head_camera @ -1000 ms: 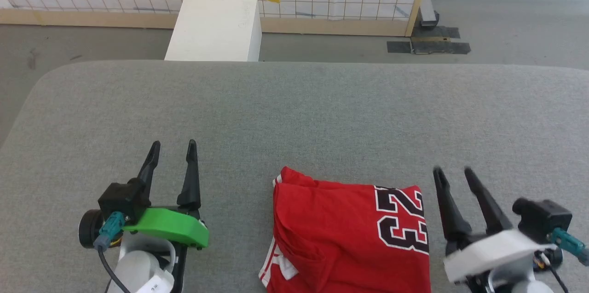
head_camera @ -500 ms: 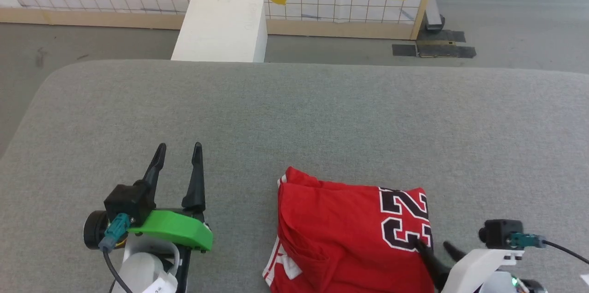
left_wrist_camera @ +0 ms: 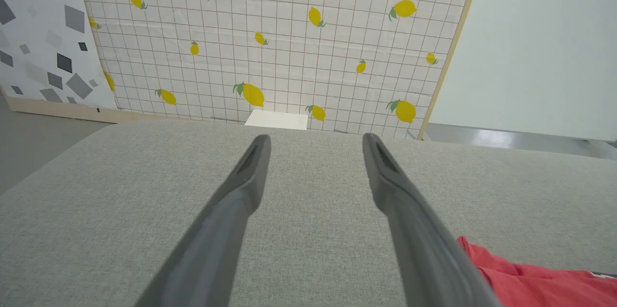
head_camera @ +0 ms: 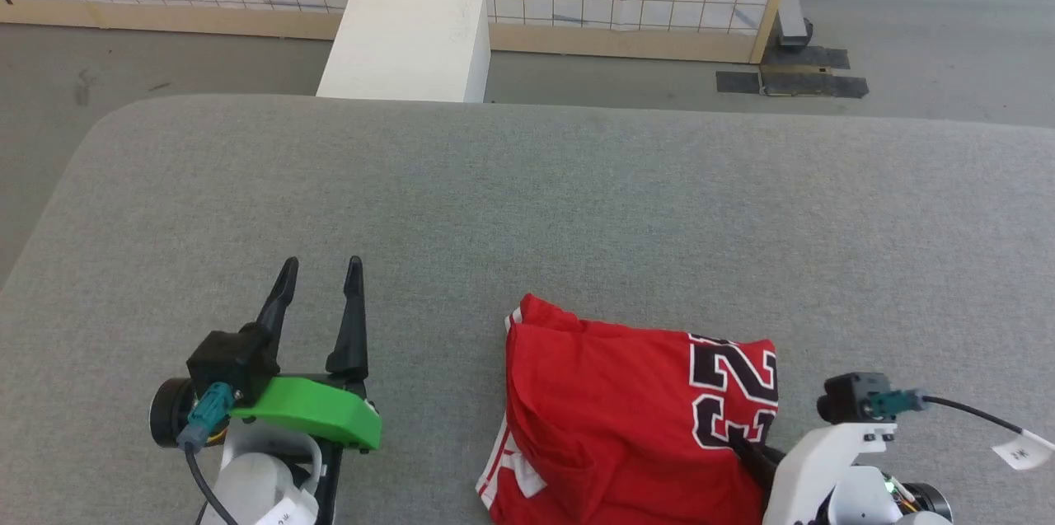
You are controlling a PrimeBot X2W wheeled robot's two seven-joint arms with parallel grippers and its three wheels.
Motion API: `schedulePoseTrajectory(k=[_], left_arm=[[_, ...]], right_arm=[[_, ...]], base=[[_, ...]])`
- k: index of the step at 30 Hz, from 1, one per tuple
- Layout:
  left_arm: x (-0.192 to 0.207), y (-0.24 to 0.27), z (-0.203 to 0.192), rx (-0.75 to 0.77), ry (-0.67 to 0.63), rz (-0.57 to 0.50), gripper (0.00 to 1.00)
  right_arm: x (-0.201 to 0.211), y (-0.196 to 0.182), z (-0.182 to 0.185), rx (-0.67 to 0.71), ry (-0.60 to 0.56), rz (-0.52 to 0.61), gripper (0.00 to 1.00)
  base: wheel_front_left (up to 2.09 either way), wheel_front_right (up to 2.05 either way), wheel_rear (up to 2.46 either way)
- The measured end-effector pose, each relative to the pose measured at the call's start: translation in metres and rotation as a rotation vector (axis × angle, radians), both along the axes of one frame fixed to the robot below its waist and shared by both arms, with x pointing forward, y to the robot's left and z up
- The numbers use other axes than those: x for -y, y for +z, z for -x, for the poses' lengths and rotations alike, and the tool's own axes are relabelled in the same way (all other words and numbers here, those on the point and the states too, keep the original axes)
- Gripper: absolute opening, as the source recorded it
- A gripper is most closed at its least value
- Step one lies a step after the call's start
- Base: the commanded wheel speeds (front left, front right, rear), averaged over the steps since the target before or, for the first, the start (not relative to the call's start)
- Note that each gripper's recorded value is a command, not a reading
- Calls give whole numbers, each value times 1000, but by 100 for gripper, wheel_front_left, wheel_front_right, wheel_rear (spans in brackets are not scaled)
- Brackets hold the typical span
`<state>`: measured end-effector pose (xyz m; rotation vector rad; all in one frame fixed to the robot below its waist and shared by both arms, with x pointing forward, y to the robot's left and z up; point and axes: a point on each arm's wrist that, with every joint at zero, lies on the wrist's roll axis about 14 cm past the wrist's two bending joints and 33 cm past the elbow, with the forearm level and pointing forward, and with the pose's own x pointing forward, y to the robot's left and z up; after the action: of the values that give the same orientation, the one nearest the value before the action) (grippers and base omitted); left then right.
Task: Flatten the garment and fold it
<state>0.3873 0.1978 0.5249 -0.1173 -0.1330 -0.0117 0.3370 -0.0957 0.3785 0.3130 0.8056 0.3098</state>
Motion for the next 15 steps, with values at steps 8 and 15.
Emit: schedulePoseTrajectory(k=[8,15], left_arm=[[1,0,-6,3,-3,5,100],[22,1,-16,11,-60,11,100]], right_arm=[[4,37,-30,174,79,207,0],[35,74,-54,284,102,476,0]], base=[[0,0,0],[0,0,0]])
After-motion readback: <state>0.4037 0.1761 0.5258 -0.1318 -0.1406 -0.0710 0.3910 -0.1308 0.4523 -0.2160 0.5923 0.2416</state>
